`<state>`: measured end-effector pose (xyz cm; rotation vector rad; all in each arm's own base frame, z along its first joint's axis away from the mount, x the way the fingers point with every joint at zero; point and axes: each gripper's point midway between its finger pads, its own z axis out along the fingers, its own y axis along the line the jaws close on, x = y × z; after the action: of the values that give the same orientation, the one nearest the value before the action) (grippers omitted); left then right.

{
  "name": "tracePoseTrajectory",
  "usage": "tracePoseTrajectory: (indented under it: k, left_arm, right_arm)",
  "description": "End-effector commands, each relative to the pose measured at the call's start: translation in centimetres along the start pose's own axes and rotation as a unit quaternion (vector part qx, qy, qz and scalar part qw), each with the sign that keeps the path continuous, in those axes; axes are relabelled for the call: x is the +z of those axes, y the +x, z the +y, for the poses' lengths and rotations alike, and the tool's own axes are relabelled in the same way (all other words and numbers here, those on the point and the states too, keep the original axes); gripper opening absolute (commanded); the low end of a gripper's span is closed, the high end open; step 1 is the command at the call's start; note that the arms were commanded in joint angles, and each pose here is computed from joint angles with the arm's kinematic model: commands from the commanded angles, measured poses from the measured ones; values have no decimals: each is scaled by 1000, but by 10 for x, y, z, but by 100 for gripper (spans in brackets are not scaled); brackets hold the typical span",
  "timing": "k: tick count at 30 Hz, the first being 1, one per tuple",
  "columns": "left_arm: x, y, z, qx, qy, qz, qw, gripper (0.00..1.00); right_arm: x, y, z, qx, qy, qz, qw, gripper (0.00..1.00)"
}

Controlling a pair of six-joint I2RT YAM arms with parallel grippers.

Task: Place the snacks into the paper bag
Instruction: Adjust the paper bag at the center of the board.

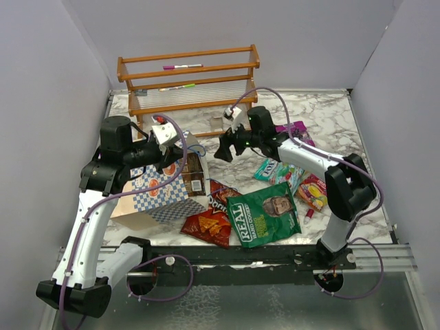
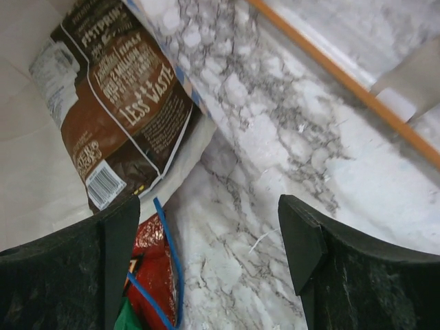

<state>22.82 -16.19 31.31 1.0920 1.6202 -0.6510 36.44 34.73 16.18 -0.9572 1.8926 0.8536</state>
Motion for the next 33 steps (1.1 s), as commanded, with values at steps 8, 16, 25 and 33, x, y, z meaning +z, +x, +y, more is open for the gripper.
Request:
tracePoseTrajectory:
  k: [8,16,25,33]
  left_arm:
    - [2,-13,7,-6,-10,-17,1000,0]
    - [4,-9,7,-9,-9,-14,1000,0]
    - [4,-8,10,-9,-15,-13,1000,0]
    - [2,-8,12,-11,-25,-11,1000,0]
  right_arm:
    - [40,61,25,93,-119,59,987,79]
    - [62,73,33,128,-179,72,973,71]
    - [76,81,38,160,-211,72,962,56]
    - [85,80,49,174,-240,70,952,35]
